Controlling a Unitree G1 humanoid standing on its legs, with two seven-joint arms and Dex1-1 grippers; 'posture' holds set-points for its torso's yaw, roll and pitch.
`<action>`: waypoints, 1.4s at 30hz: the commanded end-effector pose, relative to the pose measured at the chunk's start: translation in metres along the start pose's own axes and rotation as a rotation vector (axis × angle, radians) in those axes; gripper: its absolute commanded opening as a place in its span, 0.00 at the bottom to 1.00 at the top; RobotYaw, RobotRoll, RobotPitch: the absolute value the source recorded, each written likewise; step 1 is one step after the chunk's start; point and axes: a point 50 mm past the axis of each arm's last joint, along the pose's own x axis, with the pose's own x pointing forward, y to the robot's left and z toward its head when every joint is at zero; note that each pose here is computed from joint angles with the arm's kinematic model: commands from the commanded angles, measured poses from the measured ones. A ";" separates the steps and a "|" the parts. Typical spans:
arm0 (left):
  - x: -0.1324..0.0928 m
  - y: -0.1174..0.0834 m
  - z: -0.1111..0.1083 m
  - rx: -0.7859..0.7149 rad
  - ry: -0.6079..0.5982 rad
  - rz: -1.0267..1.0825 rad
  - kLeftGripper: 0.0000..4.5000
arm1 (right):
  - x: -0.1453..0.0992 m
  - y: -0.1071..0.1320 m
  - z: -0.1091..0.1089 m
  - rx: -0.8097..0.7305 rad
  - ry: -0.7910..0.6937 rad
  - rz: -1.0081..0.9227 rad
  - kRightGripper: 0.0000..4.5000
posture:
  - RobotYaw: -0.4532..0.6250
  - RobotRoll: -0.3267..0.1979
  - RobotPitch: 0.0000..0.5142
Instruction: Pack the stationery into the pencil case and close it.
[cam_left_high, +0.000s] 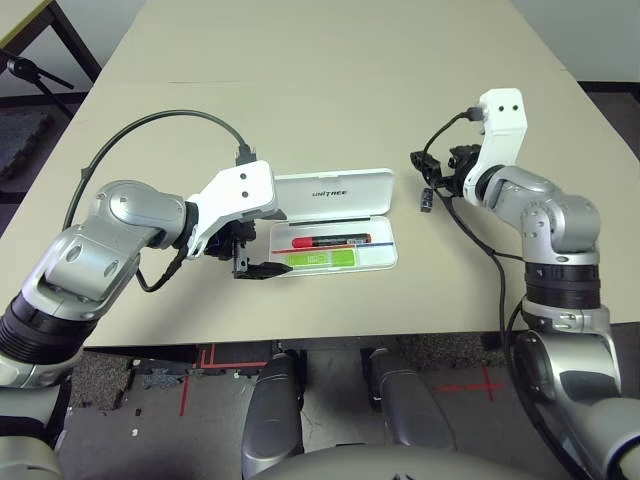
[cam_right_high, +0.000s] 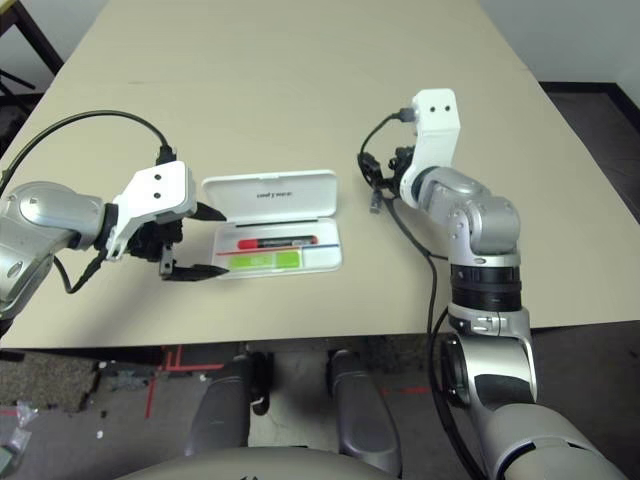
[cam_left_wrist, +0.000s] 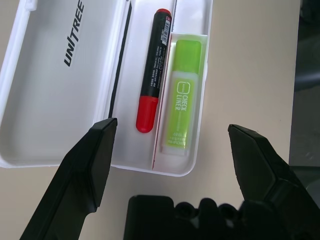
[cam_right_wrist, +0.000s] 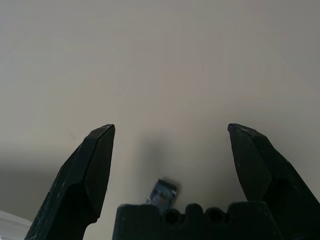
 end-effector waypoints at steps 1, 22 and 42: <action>0.003 -0.002 -0.001 0.008 0.014 -0.003 1.00 | 0.004 0.003 -0.014 0.004 0.074 0.002 1.00 | 0.37 0.62 0.40; 0.012 0.000 0.002 0.016 0.018 -0.013 1.00 | 0.004 0.011 -0.037 0.025 0.274 0.026 1.00 | 0.37 0.62 0.40; 0.015 -0.001 0.006 0.021 0.015 -0.022 1.00 | 0.002 0.013 -0.040 -0.022 0.312 0.065 0.12 | 0.37 0.62 0.39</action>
